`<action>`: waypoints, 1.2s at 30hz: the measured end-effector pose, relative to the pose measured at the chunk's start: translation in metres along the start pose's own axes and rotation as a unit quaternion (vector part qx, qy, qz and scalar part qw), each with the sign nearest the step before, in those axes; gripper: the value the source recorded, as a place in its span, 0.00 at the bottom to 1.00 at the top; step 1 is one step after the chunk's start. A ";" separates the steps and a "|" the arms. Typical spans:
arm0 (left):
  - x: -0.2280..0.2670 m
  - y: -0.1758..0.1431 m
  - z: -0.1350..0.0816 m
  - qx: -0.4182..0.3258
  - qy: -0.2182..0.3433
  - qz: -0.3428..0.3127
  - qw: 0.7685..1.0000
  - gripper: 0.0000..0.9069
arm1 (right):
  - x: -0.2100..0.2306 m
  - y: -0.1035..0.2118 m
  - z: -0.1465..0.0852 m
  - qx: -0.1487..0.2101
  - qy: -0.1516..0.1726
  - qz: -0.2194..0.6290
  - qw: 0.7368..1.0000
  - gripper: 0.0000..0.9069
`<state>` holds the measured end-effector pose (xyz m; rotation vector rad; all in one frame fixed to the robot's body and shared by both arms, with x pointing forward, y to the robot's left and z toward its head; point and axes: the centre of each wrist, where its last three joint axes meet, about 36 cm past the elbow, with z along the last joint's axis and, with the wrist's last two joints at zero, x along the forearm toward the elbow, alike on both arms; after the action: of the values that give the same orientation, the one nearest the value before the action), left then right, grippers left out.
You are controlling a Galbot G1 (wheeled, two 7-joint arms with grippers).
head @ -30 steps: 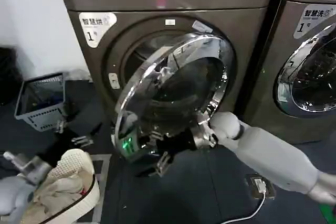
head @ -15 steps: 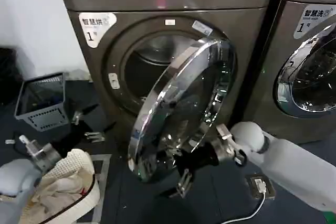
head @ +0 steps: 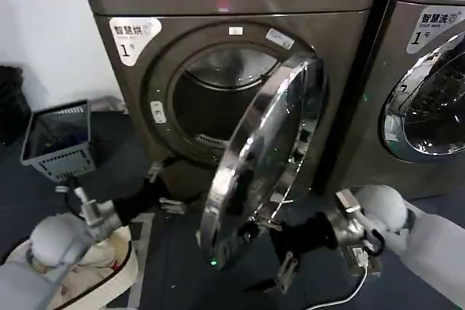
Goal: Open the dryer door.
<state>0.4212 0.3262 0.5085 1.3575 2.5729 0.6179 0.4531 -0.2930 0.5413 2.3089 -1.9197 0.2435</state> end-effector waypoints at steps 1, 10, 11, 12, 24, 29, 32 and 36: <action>-0.004 -0.002 -0.002 -0.002 -0.005 0.006 1.000 1.00 | 0.005 0.003 0.002 0.001 -0.002 0.011 1.000 1.00; -0.031 -0.017 -0.021 -0.017 -0.041 0.043 0.998 1.00 | 0.069 0.010 0.015 -0.011 0.010 0.141 0.990 1.00; -0.033 -0.018 -0.022 -0.018 -0.044 0.045 0.998 1.00 | 0.078 0.011 0.016 -0.012 0.014 0.153 0.988 1.00; -0.035 -0.019 -0.023 -0.018 -0.047 0.048 0.998 1.00 | 0.087 0.011 0.017 -0.012 0.020 0.167 0.986 1.00; -0.058 -0.032 -0.037 -0.022 -0.079 0.068 0.994 1.00 | 0.198 0.036 0.065 -0.039 0.108 0.323 0.939 1.00; -0.067 -0.038 -0.040 -0.025 -0.089 0.074 0.993 1.00 | 0.248 0.062 0.094 -0.054 0.137 0.423 0.894 1.00; -0.072 -0.041 -0.041 -0.025 -0.094 0.077 0.992 1.00 | 0.275 0.083 0.111 -0.059 0.150 0.493 0.855 1.00; -0.082 -0.046 -0.041 -0.024 -0.101 0.081 0.991 1.00 | 0.303 0.120 0.131 -0.063 0.168 0.583 0.793 1.00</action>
<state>0.4201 0.2243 0.5223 1.5373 2.2930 0.5313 0.3945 -0.6330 0.4754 0.6228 -2.6985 0.5429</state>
